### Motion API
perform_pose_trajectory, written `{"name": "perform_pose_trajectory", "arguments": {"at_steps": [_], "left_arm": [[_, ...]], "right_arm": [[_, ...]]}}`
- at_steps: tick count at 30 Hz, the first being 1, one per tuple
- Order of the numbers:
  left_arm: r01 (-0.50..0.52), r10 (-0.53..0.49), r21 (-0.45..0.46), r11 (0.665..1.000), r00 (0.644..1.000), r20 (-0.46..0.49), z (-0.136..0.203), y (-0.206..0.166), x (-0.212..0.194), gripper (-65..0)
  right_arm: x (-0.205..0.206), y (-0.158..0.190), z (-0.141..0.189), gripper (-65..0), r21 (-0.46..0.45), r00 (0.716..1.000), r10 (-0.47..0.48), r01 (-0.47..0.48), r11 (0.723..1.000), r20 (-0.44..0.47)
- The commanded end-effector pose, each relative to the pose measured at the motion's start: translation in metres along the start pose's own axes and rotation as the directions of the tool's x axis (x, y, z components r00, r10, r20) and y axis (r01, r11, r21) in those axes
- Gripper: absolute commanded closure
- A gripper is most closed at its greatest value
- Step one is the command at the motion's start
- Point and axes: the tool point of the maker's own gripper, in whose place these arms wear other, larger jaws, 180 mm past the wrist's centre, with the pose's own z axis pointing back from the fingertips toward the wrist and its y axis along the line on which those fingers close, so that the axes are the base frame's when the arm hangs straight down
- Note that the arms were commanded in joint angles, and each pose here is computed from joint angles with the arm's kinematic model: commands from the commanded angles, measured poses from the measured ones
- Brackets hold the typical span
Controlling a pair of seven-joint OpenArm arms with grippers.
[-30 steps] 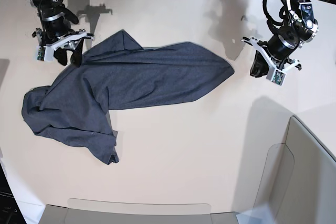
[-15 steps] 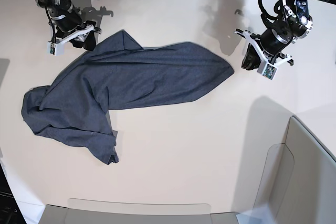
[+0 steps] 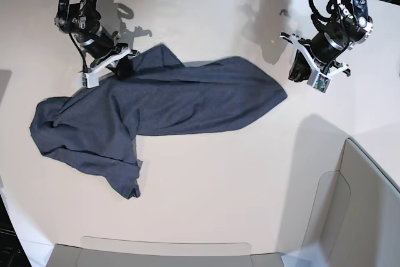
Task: Layout the t-shirt on the table in an organized manner, then fold the t-shirt properly
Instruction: 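Grasp the shirt edge with the right gripper and pull it outward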
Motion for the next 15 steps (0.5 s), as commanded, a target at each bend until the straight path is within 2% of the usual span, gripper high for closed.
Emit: {"name": "perform_pose_trajectory", "arguments": {"at_steps": [1, 4, 5, 7, 10, 12, 15], "left_arm": [[0.01, -0.011, 0.006, 1.0, 0.999, 0.041, 0.004, 0.002, 0.011, -5.9], [0.008, -0.008, 0.002, 1.0, 1.0, 0.026, 0.006, 0.001, 0.005, -5.9], [0.008, -0.008, 0.002, 1.0, 1.0, 0.024, 0.006, 0.0, 0.004, -5.9], [0.006, -0.006, 0.0, 1.0, 1.0, 0.019, 0.006, 0.0, 0.002, -5.9], [0.004, -0.004, -0.001, 1.0, 1.0, 0.013, 0.007, -0.001, 0.0, -5.9], [0.004, -0.004, -0.001, 1.0, 1.0, 0.013, 0.007, -0.001, 0.0, -5.9], [0.004, -0.004, 0.0, 1.0, 1.0, 0.014, 0.007, -0.001, 0.0, -5.9]], "right_arm": [[0.018, 0.01, 0.011, 0.0, 0.02, 0.998, 0.035, -0.036, 0.999, 0.051], [0.06, 0.043, 0.047, 0.0, 0.041, 0.974, 0.161, -0.169, 0.985, 0.161], [0.068, 0.049, 0.053, 0.0, 0.043, 0.967, 0.189, -0.2, 0.979, 0.172], [0.094, 0.06, 0.053, 0.0, 0.098, 0.957, 0.182, -0.208, 0.973, 0.225], [0.114, 0.065, 0.054, 0.0, 0.113, 0.943, 0.197, -0.234, 0.966, 0.268], [0.138, 0.069, 0.055, 0.0, 0.108, 0.925, 0.202, -0.248, 0.963, 0.322], [0.164, 0.06, 0.04, 0.0, 0.08, 0.921, 0.197, -0.237, 0.968, 0.336]]}}
